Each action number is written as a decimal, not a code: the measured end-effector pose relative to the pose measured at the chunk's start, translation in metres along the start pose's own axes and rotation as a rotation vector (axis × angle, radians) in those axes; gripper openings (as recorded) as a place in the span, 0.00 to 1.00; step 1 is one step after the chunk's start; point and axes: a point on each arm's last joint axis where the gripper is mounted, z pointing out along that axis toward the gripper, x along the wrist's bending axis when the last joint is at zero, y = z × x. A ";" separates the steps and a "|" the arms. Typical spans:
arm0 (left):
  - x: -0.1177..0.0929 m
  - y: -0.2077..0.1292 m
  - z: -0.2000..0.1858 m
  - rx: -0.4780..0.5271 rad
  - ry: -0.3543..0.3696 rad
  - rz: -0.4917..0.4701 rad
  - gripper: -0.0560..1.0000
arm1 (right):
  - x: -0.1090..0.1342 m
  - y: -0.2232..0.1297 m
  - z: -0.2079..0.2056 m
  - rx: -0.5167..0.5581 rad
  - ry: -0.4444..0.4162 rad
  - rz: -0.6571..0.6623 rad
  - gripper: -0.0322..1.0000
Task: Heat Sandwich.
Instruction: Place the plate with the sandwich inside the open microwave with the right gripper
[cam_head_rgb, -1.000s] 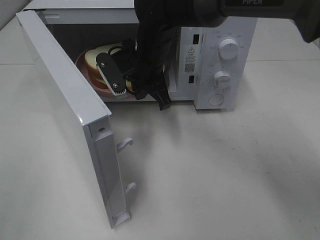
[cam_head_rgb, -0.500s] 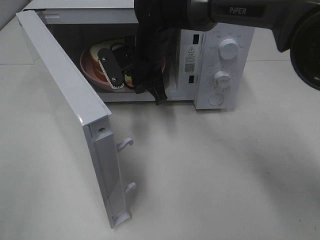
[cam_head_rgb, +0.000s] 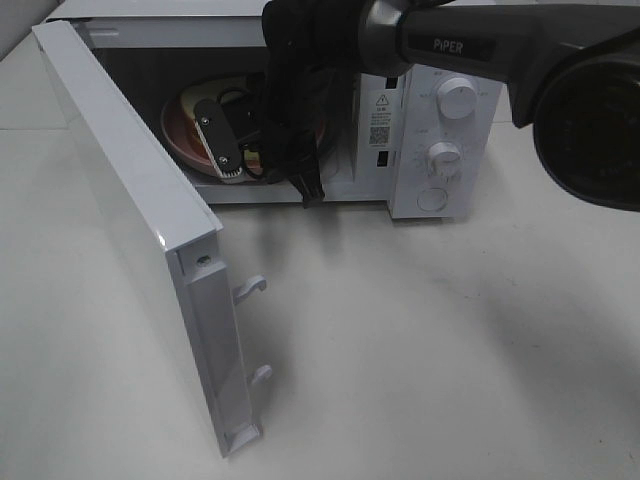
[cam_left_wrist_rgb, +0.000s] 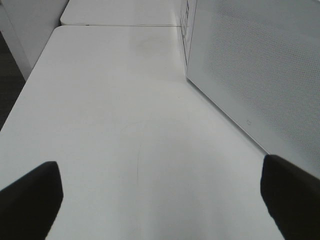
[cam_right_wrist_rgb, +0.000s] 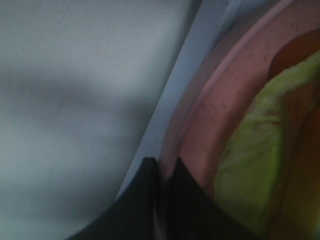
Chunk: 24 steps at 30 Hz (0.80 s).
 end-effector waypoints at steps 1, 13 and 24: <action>0.000 0.000 0.000 0.000 0.000 0.000 0.99 | -0.001 -0.001 0.001 0.001 -0.004 0.010 0.08; 0.000 0.000 0.000 0.000 0.000 0.000 0.99 | -0.005 -0.008 0.001 0.026 -0.037 0.050 0.15; 0.000 0.000 0.000 0.000 0.000 0.000 0.99 | -0.009 -0.007 -0.001 0.014 -0.069 0.169 0.64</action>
